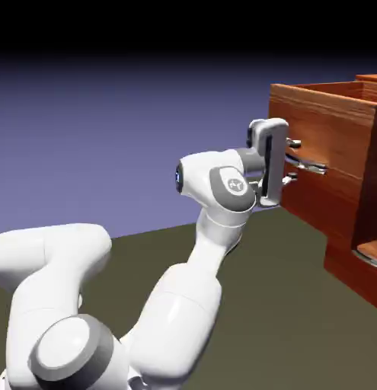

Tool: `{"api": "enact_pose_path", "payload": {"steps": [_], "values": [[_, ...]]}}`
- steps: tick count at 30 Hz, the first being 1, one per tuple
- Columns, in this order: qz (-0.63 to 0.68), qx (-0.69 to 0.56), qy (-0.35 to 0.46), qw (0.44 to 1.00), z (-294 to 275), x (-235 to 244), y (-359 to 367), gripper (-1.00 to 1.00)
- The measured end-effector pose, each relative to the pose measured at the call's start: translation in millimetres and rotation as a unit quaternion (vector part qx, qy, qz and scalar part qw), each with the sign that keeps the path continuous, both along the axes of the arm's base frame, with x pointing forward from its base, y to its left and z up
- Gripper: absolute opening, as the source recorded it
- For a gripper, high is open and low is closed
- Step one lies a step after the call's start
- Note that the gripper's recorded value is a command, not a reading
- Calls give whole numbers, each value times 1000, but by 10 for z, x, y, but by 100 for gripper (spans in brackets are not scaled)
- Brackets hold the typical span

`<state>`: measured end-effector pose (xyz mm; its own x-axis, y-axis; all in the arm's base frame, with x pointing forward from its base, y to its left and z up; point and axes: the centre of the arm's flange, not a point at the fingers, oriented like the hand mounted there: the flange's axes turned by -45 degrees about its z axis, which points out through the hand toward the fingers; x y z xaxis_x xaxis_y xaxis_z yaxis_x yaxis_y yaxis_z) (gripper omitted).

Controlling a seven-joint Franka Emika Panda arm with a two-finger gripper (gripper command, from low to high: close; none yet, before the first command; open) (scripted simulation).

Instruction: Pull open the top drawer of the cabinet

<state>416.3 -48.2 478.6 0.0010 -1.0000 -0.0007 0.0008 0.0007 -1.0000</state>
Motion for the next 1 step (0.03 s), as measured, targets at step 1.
{"api": "enact_pose_path", "payload": {"steps": [1], "values": [[0,0,0,1000,-5,-119,7,100]]}}
